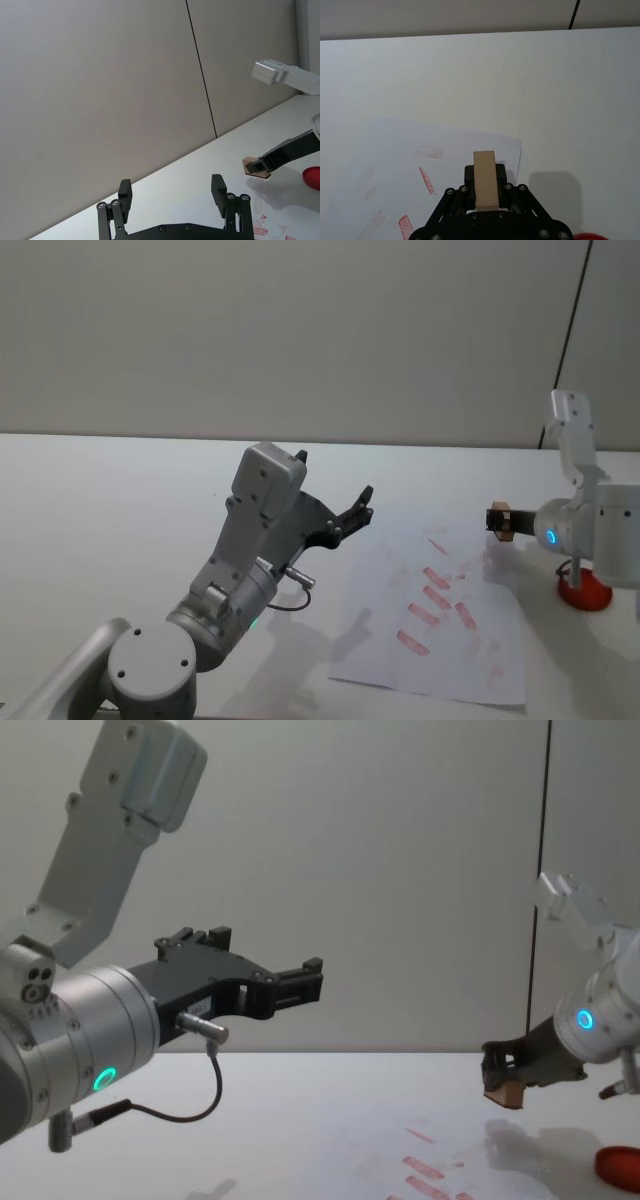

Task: Use the one hand to pick up the stamp and affix it onto the A4 paper.

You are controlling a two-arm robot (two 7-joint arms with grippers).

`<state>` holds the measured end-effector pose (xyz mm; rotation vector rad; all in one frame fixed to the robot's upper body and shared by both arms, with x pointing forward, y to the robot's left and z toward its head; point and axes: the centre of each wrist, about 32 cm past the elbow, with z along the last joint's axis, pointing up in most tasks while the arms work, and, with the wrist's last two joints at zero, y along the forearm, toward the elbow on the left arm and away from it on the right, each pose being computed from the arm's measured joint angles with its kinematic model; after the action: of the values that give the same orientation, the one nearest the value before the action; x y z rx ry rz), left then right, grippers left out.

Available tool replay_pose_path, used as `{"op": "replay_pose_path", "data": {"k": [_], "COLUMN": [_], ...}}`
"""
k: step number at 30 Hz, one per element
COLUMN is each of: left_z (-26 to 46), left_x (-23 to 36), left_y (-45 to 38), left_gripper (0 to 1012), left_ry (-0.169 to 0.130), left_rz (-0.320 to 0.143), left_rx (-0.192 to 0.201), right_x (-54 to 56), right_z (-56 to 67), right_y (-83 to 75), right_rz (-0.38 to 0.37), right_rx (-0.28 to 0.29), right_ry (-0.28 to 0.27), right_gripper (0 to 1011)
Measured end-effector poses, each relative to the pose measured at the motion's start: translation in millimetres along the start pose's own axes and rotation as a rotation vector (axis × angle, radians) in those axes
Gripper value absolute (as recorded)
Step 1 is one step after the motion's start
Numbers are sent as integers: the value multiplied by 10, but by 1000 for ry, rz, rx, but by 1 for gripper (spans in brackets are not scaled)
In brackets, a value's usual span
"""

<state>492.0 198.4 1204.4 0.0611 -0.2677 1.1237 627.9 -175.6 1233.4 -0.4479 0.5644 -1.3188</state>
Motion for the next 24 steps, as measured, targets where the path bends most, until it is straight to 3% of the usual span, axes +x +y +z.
{"op": "replay_pose_path", "data": {"k": [13, 24], "left_z": [0, 0], "left_x": [0, 0], "left_y": [0, 0], "left_gripper": [1002, 1002], "left_ry": [0, 0], "left_rz": [0, 0], "left_rx": [0, 0], "right_x": [-124, -156], "right_z": [88, 96], "right_y": [68, 142], "right_rz": [-22, -57], "right_rx": [-40, -68], "right_ry": [18, 7], "right_gripper": [219, 219]}}
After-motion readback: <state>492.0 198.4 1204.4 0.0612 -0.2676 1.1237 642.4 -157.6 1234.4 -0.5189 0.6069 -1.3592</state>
